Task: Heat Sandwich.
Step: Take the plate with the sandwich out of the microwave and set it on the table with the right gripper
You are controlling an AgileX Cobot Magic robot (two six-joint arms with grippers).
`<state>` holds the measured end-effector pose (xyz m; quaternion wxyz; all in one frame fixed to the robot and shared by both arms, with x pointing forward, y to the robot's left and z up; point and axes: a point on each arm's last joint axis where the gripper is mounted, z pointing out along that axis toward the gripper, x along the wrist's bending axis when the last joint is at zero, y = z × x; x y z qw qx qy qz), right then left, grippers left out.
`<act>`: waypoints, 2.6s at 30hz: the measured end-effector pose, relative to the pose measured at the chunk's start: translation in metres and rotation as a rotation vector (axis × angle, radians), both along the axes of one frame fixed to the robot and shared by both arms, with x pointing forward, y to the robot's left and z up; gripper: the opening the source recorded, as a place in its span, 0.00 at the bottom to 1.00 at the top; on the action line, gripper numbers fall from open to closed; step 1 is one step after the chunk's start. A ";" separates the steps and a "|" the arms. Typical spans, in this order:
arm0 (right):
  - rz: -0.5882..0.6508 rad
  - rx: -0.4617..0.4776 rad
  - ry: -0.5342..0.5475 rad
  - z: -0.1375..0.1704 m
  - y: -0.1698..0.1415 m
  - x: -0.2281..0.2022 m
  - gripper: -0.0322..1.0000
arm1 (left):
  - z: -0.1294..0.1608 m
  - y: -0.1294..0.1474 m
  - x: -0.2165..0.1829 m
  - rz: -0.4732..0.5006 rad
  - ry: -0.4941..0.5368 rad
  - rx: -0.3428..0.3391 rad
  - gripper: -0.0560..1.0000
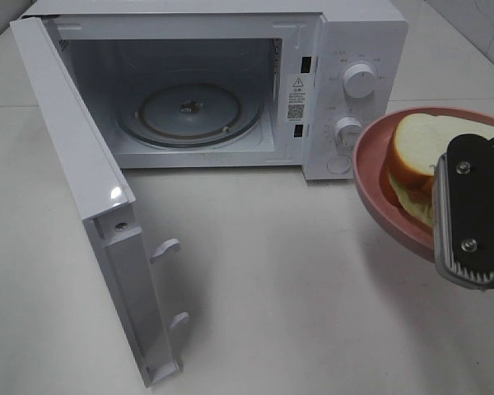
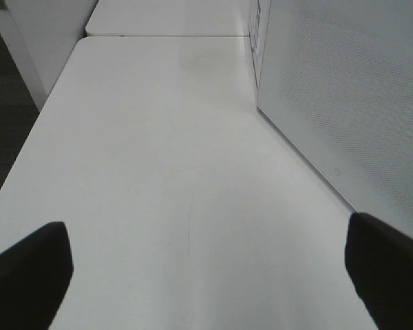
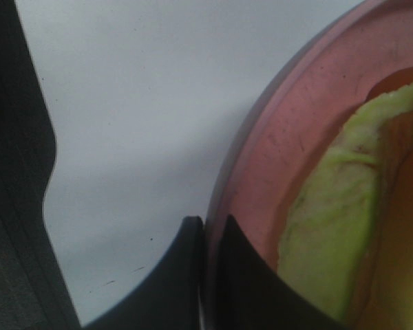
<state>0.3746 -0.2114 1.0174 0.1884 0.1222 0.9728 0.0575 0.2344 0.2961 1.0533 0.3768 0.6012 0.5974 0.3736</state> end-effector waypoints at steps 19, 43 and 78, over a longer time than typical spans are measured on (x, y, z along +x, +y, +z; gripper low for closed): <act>-0.376 0.083 -0.031 0.001 -0.007 0.004 0.07 | 0.000 0.000 0.000 0.000 0.000 0.000 0.99; -0.656 0.039 -0.056 -0.027 -0.017 0.045 0.07 | 0.000 0.000 0.000 0.000 0.000 0.000 0.99; -1.074 0.090 -0.004 -0.081 -0.081 0.132 0.07 | 0.000 0.000 0.000 0.000 0.000 0.000 0.99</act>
